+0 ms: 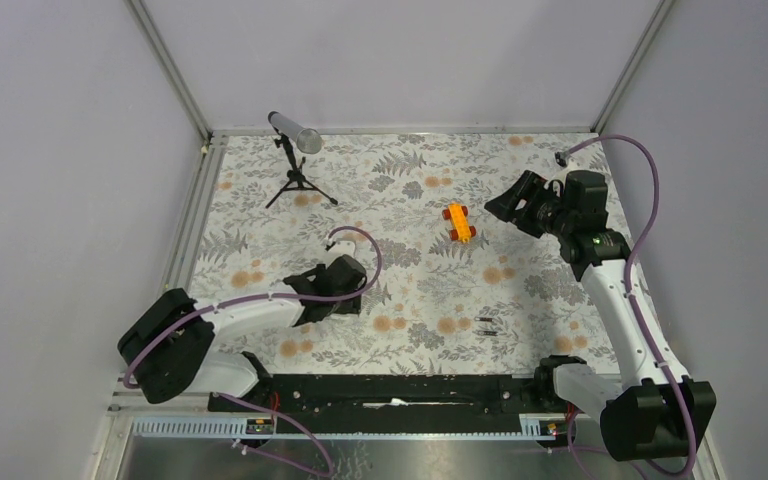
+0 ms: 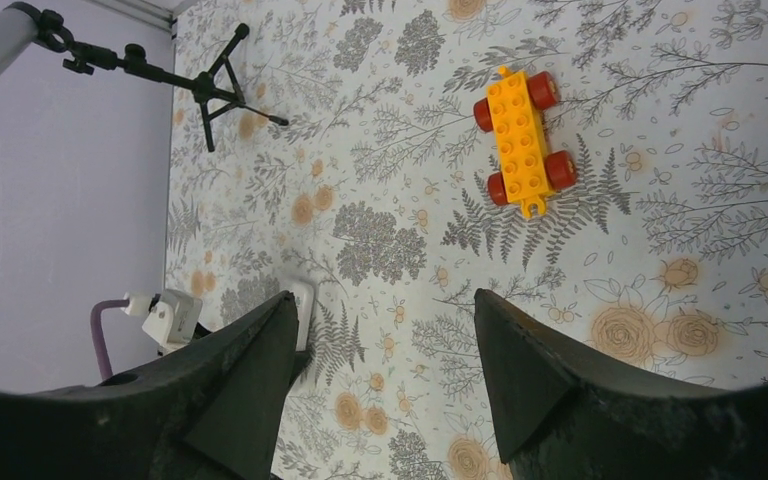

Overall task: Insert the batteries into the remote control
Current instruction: Pick up the remote control from the center of the board, then adjust the remote control.

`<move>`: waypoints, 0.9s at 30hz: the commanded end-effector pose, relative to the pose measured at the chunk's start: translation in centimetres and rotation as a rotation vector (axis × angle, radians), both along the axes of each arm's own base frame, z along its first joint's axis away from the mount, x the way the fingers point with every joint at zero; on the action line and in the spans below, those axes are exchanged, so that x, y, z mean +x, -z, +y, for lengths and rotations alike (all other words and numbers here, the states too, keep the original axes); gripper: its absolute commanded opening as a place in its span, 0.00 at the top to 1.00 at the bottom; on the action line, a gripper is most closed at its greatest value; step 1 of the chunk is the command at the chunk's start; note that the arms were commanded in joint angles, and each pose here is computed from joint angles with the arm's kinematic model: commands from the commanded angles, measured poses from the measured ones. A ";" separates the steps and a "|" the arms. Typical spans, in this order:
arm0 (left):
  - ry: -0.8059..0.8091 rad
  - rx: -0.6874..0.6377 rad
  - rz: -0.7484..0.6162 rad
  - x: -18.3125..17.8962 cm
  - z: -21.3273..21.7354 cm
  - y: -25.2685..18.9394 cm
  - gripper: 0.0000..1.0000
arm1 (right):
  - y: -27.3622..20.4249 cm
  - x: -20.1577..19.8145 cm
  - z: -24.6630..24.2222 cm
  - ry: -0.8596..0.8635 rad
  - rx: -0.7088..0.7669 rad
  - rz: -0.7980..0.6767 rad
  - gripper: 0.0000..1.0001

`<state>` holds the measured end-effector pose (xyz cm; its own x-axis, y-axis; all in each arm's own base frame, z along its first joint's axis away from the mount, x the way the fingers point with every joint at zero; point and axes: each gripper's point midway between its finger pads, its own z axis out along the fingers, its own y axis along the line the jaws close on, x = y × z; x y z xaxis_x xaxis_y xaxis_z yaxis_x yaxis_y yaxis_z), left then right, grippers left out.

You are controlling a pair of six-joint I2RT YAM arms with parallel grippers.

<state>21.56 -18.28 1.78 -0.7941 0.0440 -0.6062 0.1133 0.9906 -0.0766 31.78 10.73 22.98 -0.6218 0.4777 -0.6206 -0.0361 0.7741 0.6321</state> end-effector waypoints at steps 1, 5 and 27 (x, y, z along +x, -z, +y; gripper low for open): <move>0.128 -0.107 -0.047 1.1 -3.6 -4.7 0.60 | -0.5 -0.3 1.8 -0.092 0.040 -0.034 0.29; 0.382 -0.343 -0.015 0.2 -8.7 -10.3 0.60 | -0.3 -0.8 4.9 -0.215 0.096 -0.059 0.29; 0.818 -0.853 0.178 -2.6 -7.6 -23.6 0.60 | -9.3 -5.1 17.4 -0.922 0.121 -0.820 0.17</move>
